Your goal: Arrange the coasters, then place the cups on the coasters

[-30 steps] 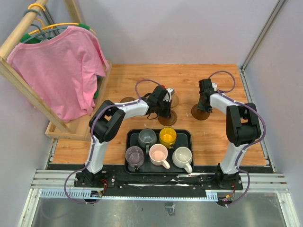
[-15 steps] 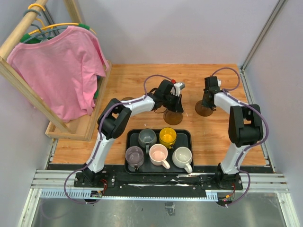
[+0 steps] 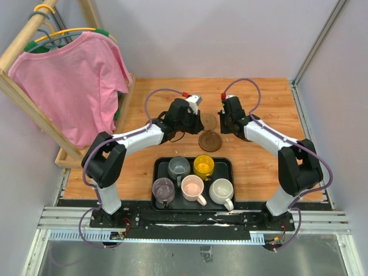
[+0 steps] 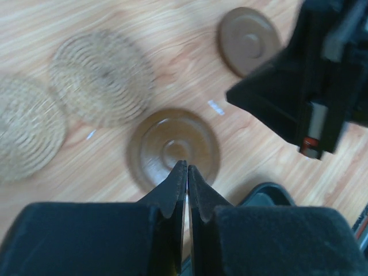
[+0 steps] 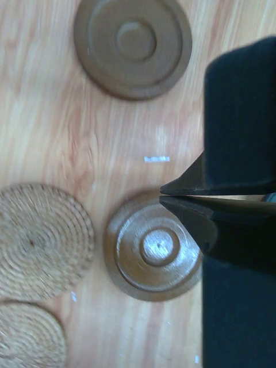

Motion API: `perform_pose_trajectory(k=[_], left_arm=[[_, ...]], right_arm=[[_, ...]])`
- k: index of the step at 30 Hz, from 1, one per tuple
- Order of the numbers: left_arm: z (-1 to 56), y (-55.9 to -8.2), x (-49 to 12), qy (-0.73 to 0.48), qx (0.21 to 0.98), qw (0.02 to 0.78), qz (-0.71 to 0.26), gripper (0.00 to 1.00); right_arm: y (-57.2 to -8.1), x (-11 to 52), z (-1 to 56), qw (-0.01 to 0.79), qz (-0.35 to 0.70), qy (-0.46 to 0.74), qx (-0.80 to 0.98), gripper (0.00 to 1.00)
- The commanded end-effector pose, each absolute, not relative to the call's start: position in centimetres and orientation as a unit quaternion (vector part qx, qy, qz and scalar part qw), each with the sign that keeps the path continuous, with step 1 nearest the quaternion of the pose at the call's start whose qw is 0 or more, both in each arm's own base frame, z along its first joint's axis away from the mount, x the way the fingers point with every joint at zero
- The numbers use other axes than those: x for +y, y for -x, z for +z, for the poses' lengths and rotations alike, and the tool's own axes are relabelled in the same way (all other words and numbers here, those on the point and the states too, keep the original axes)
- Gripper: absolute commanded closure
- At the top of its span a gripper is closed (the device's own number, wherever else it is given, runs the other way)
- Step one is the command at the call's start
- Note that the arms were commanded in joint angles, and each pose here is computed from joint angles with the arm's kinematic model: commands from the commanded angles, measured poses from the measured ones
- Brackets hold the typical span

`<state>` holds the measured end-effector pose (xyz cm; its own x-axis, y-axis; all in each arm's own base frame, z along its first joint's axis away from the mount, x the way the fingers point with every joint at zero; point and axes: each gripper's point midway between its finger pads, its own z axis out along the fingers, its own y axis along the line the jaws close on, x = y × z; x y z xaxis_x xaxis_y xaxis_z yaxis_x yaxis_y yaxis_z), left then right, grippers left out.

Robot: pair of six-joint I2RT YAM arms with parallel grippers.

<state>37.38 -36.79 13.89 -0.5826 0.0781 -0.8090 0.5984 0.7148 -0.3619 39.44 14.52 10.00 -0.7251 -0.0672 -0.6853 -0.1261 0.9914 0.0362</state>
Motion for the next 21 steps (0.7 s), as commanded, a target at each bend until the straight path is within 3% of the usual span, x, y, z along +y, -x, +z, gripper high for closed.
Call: perform_pose_trajectory(k=[1,14,21], left_arm=[[12.3,-39.5,-30.2,-0.098,0.86,0.425,-0.264,0.92],[10.6,-41.4,-21.5,-0.013,0.887,0.429,-0.172,0.92],[10.2,-42.1,-19.8,0.005,0.891,0.427,-0.157,0.92]], right_arm=[[-37.6,17.3,7.5,0.329,0.05,0.104,0.937,0.97],[-36.0,21.5,3.1,0.26,0.094,0.121,0.953,0.97],[-35.8,18.0,1.4,0.235,0.001,0.086,0.968,0.98]])
